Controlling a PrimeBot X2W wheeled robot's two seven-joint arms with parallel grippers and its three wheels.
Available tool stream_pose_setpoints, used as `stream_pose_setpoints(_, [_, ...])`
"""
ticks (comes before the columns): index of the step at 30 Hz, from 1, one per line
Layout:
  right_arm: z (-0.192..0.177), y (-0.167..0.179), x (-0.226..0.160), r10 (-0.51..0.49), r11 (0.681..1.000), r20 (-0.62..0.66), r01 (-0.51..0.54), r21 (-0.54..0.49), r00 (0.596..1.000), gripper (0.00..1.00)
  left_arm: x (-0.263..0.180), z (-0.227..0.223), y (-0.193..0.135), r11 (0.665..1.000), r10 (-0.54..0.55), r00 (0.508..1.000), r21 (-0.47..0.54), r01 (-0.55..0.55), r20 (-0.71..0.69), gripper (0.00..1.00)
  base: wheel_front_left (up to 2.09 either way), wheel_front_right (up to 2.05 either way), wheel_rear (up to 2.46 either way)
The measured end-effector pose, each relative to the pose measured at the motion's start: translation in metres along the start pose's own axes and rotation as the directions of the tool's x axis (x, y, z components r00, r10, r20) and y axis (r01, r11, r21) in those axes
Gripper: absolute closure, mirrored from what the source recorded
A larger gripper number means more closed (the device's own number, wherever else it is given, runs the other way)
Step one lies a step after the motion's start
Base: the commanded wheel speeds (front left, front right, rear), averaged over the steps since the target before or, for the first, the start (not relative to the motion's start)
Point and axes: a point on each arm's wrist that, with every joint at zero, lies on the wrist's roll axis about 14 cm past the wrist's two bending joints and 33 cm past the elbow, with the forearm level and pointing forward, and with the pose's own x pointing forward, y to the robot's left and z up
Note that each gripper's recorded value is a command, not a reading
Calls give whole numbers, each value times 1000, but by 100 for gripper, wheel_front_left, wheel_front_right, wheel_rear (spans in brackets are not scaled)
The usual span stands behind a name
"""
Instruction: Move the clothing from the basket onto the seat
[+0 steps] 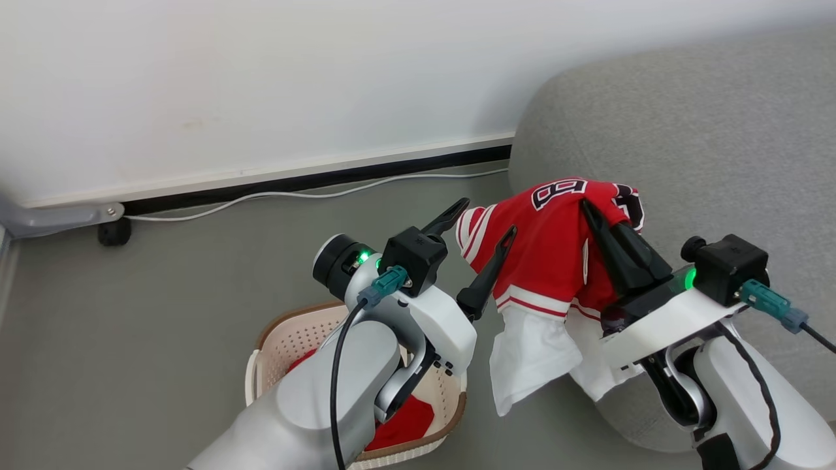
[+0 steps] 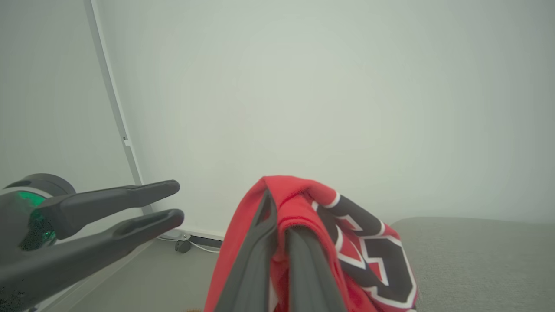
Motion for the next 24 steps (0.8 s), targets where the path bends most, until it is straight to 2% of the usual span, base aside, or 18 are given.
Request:
stream_pose_setpoints(11, [43, -51, -42, -166, 985, 96, 170, -36, 981, 100, 19, -12, -40, 988, -146, 989, -48, 144, -31, 0, 0, 0, 0])
stream_pose_setpoints(24, [81, -92, -102, -327, 936, 178, 344, -76, 928, 100, 35, -16, -102, 943, -319, 947, -104, 316, -22, 0, 0, 0, 0])
